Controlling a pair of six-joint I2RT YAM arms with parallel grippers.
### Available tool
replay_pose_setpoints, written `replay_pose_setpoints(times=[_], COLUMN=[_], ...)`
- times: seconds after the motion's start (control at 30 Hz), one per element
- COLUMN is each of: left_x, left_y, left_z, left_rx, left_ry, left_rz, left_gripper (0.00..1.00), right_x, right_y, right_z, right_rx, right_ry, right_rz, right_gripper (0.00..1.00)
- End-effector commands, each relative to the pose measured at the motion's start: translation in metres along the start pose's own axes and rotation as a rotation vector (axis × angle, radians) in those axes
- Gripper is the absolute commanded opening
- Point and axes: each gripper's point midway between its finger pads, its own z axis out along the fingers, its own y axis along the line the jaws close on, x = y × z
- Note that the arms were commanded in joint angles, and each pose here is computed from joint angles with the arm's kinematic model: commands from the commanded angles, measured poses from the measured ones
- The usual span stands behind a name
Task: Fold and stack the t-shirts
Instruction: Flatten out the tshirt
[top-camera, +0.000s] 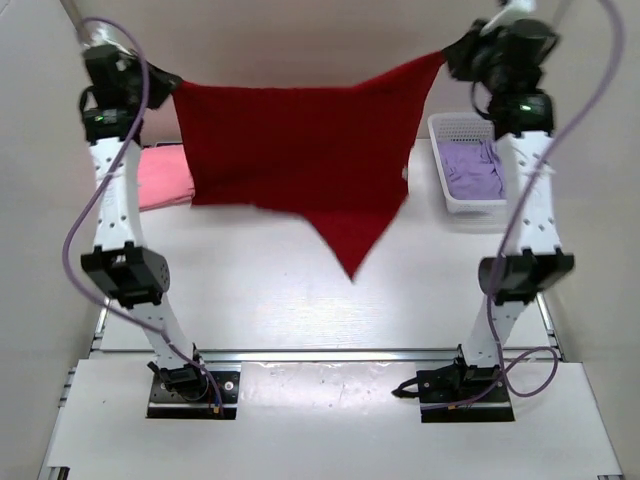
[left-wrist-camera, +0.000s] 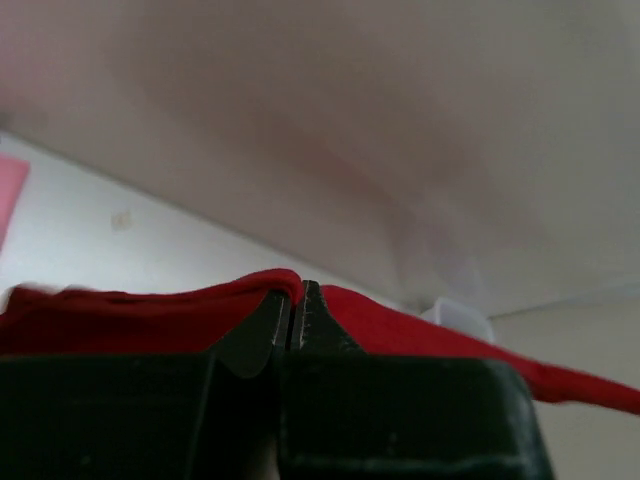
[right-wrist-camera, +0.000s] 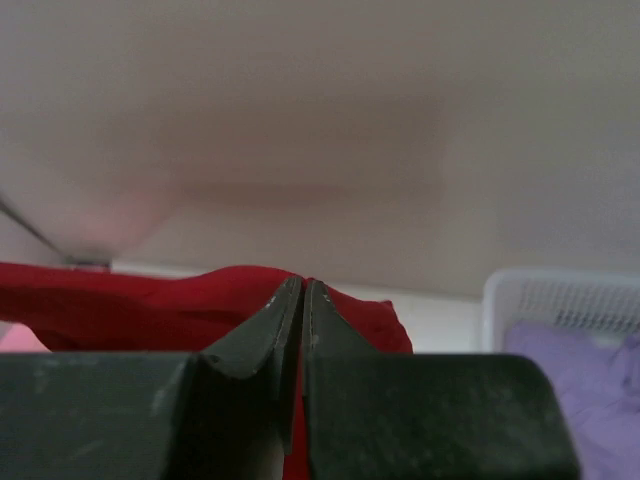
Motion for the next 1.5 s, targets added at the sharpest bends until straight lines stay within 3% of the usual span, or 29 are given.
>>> replay_pose_setpoints(times=[0.0, 0.13, 0.23, 0.33, 0.37, 0.47, 0.53, 0.57, 0.67, 0.8, 0.93, 1.0, 1.17, 1.33, 1.47], left_x=[-0.086, -0.074, -0.049, 0.004, 0.01, 0.06, 0.12, 0.13, 0.211, 0.261, 0.282, 0.272, 0.265, 0.269, 0.26], left_y=[-0.063, -0.056, -0.026, 0.018, 0.025, 0.065, 0.108, 0.117, 0.189, 0.226, 0.228, 0.226, 0.221, 0.235, 0.218], left_z=[-0.089, -0.097, -0.094, -0.088, -0.089, -0.099, -0.106, -0.112, -0.134, -0.157, -0.177, -0.185, -0.192, -0.165, -0.136], left_rx=[0.16, 0.128, 0.063, -0.028, -0.046, -0.135, -0.21, -0.225, -0.352, -0.403, -0.419, -0.417, -0.429, -0.461, -0.411], left_ry=[-0.256, -0.244, -0.217, -0.136, -0.143, -0.086, 0.025, 0.039, 0.198, 0.284, 0.338, 0.308, 0.283, 0.313, 0.271], left_rz=[0.043, 0.073, 0.078, 0.086, 0.099, 0.098, 0.081, 0.089, -0.017, -0.076, -0.05, -0.013, 0.025, -0.045, -0.114], left_gripper=[0.0, 0.0, 0.0, 0.0, 0.0, 0.0, 0.0, 0.0, 0.0, 0.0, 0.0, 0.0, 0.0, 0.0, 0.0], right_x=[-0.133, -0.101, -0.048, 0.057, 0.061, 0.155, 0.228, 0.25, 0.351, 0.399, 0.408, 0.398, 0.395, 0.382, 0.351], right_y=[0.044, 0.043, 0.037, 0.013, 0.014, 0.002, -0.007, -0.003, 0.006, 0.016, 0.036, 0.045, 0.048, 0.028, 0.0], right_z=[-0.1, -0.108, -0.114, -0.115, -0.128, -0.15, -0.174, -0.18, -0.223, -0.269, -0.307, -0.316, -0.325, -0.286, -0.236], right_rx=[-0.09, -0.043, 0.012, 0.082, 0.077, 0.115, 0.151, 0.141, 0.135, 0.122, 0.053, 0.037, 0.054, 0.059, 0.099], right_ry=[-0.353, -0.27, -0.191, -0.003, -0.018, 0.139, 0.266, 0.312, 0.54, 0.696, 0.759, 0.726, 0.752, 0.686, 0.588], right_rz=[-0.053, -0.061, -0.058, -0.021, -0.012, 0.035, 0.074, 0.093, 0.137, 0.209, 0.327, 0.349, 0.309, 0.275, 0.305], right_gripper=[0.0, 0.0, 0.0, 0.0, 0.0, 0.0, 0.0, 0.0, 0.0, 0.0, 0.0, 0.0, 0.0, 0.0, 0.0])
